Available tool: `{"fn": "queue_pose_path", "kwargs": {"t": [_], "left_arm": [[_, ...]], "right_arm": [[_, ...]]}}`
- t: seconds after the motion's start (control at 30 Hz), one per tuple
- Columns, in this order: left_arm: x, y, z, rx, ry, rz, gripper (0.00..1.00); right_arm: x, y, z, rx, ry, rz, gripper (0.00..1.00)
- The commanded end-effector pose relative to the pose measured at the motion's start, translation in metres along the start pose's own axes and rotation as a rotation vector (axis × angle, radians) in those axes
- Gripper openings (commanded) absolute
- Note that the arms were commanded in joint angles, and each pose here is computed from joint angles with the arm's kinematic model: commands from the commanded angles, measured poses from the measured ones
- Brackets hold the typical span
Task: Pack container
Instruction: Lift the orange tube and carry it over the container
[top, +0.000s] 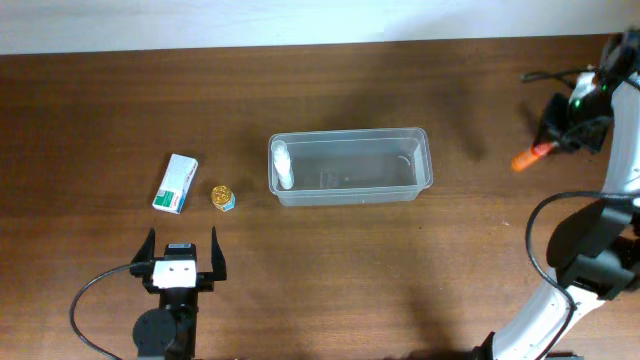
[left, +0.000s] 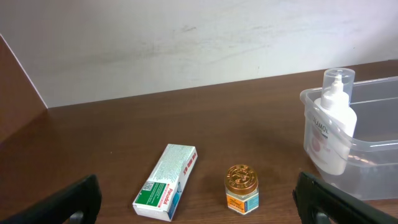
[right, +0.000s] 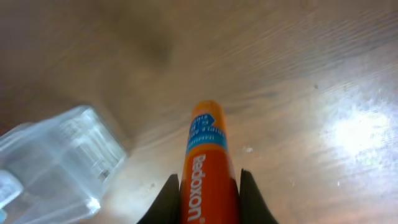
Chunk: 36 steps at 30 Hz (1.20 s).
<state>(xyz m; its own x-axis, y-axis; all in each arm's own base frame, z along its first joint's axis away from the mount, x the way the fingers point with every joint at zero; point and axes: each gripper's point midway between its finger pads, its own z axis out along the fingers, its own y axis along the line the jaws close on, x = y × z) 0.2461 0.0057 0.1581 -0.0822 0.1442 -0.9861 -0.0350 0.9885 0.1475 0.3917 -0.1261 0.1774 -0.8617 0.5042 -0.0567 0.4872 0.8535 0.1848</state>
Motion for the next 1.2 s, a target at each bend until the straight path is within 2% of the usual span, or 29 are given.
{"fn": "queue_pose_path", "kwargs": {"t": [0.0, 0.13, 0.3, 0.63, 0.93, 1.17], "left_arm": [[0.000, 0.000, 0.000, 0.004, -0.004, 0.016, 0.99], [0.000, 0.000, 0.000, 0.004, -0.004, 0.016, 0.99], [0.000, 0.000, 0.000, 0.004, -0.004, 0.016, 0.99], [0.000, 0.000, 0.000, 0.004, -0.004, 0.016, 0.99], [0.000, 0.000, 0.000, 0.004, -0.004, 0.016, 0.99], [0.000, 0.000, 0.000, 0.004, -0.004, 0.016, 0.99]], "right_arm": [[0.005, 0.054, -0.061, -0.069, -0.141, -0.132, 0.10], [0.023, 0.099, -0.092, -0.102, -0.195, -0.247, 0.11], [0.055, 0.161, -0.089, -0.117, -0.190, -0.414, 0.11], [0.126, 0.262, -0.040, -0.086, -0.121, -0.665, 0.15], [0.153, 0.303, 0.035, -0.022, -0.048, -0.727, 0.15], [0.161, 0.334, 0.071, -0.045, -0.059, -0.769, 0.15]]}}
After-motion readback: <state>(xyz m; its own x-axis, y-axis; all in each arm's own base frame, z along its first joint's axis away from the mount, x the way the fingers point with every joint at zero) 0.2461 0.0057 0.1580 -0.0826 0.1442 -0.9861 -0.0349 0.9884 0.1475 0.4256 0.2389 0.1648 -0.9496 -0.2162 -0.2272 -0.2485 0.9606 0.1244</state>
